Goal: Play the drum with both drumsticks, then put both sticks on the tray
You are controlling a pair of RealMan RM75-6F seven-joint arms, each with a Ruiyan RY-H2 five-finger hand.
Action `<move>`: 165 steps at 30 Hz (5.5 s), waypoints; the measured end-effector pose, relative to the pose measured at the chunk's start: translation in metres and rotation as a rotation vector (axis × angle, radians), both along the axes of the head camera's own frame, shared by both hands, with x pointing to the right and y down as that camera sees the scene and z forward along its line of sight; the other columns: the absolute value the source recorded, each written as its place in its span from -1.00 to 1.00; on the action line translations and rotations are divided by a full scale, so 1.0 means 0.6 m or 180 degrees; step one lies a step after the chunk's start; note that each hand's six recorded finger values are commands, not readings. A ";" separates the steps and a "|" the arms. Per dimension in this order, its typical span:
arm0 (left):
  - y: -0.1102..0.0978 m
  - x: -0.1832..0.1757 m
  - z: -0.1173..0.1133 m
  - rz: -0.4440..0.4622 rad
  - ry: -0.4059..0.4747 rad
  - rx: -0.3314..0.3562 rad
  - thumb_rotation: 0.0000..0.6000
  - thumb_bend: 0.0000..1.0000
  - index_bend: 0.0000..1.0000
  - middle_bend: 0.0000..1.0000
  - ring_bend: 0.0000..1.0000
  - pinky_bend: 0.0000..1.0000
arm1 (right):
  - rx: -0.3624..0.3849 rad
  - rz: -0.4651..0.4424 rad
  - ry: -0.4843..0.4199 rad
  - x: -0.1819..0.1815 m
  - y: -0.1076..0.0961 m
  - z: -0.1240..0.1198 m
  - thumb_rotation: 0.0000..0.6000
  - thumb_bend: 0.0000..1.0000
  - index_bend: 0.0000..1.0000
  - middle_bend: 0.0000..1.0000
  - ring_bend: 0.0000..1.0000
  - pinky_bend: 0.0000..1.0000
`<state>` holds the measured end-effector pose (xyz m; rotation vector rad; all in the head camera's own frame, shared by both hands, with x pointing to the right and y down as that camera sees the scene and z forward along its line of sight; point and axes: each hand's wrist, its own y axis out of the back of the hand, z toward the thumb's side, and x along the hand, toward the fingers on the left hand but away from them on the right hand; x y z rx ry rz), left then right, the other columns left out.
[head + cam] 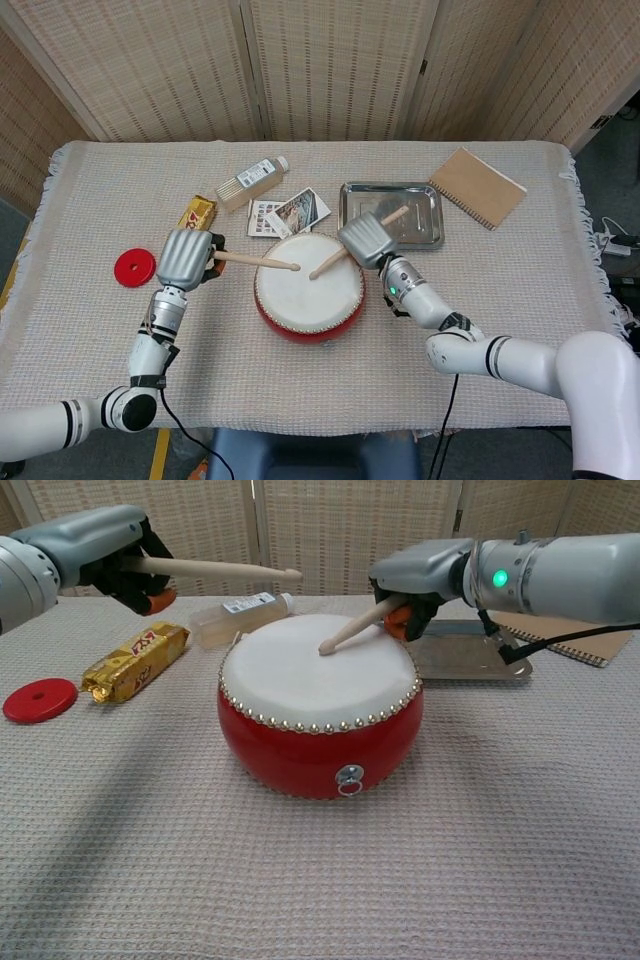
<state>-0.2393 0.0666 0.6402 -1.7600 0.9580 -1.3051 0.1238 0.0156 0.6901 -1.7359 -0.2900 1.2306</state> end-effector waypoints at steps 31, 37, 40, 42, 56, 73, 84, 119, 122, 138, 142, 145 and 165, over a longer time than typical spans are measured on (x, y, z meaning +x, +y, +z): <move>0.032 -0.120 0.007 -0.0291 -0.0060 -0.0129 1.00 0.58 1.00 1.00 1.00 1.00 | -0.0647 0.1301 -0.0265 0.140 -0.102 0.094 1.00 0.10 1.00 0.93 0.55 0.65; 0.034 -0.125 0.006 -0.0310 -0.0035 -0.0168 1.00 0.58 1.00 1.00 1.00 1.00 | -0.0766 0.1298 -0.0153 0.113 -0.110 0.118 1.00 -0.06 0.73 0.60 0.21 0.31; 0.035 -0.128 0.005 -0.0325 -0.0026 -0.0179 1.00 0.58 1.00 1.00 1.00 1.00 | -0.0776 0.1307 -0.0075 0.111 -0.114 0.126 1.00 -0.12 0.55 0.45 0.08 0.19; 0.036 -0.130 0.004 -0.0337 -0.0016 -0.0183 1.00 0.58 1.00 1.00 1.00 1.00 | -0.0778 0.1325 -0.0013 0.113 -0.117 0.131 1.00 -0.14 0.48 0.37 0.01 0.14; 0.039 -0.144 -0.006 -0.0395 0.0016 -0.0161 1.00 0.58 1.00 1.00 1.00 1.00 | -0.0875 0.1538 0.0344 0.140 -0.112 0.161 1.00 -0.27 -0.27 -0.11 -0.47 -0.18; 0.032 -0.120 -0.025 -0.0248 0.0042 -0.0063 1.00 0.58 1.00 1.00 1.00 1.00 | -0.0871 0.1693 0.0369 0.168 -0.115 0.160 1.00 -0.88 -0.99 -0.59 -0.81 -0.40; 0.024 -0.108 -0.031 -0.0196 0.0059 -0.0022 1.00 0.59 1.00 1.00 1.00 1.00 | -0.0753 0.1678 0.0152 0.158 -0.139 0.137 1.00 -0.91 -0.83 -0.63 -0.80 -0.43; 0.005 0.060 -0.039 0.0320 -0.0364 -0.0013 1.00 0.44 0.90 1.00 1.00 1.00 | -0.1260 0.0928 -0.1627 -0.004 -0.028 -0.212 1.00 -0.91 -0.40 -0.31 -0.59 -0.30; 0.005 0.079 -0.040 0.0291 -0.0372 -0.0011 1.00 0.44 0.89 1.00 1.00 1.00 | -0.1306 0.0919 -0.1625 -0.029 -0.020 -0.202 1.00 -0.91 -0.39 -0.31 -0.59 -0.30; 0.004 0.131 -0.035 0.0265 -0.0444 -0.0013 1.00 0.43 0.88 1.00 1.00 1.00 | -0.1362 0.0862 -0.1396 -0.129 0.009 -0.148 1.00 -0.62 -0.12 -0.15 -0.50 -0.25; 0.002 0.134 -0.031 0.0257 -0.0503 0.0019 1.00 0.43 0.88 1.00 1.00 1.00 | -0.1338 0.0873 -0.1333 -0.143 0.012 -0.138 1.00 -0.53 -0.05 -0.11 -0.46 -0.23; 0.001 0.135 -0.027 0.0241 -0.0522 0.0015 1.00 0.43 0.88 1.00 1.00 1.00 | -0.1312 0.0888 -0.1296 -0.152 0.015 -0.133 1.00 -0.45 0.02 -0.07 -0.43 -0.21; 0.012 0.141 -0.026 0.0456 -0.0687 0.0229 1.00 0.11 0.40 0.84 0.77 1.00 | -0.1189 0.1053 -0.1326 -0.160 0.013 -0.123 1.00 -0.11 0.62 0.37 0.06 0.05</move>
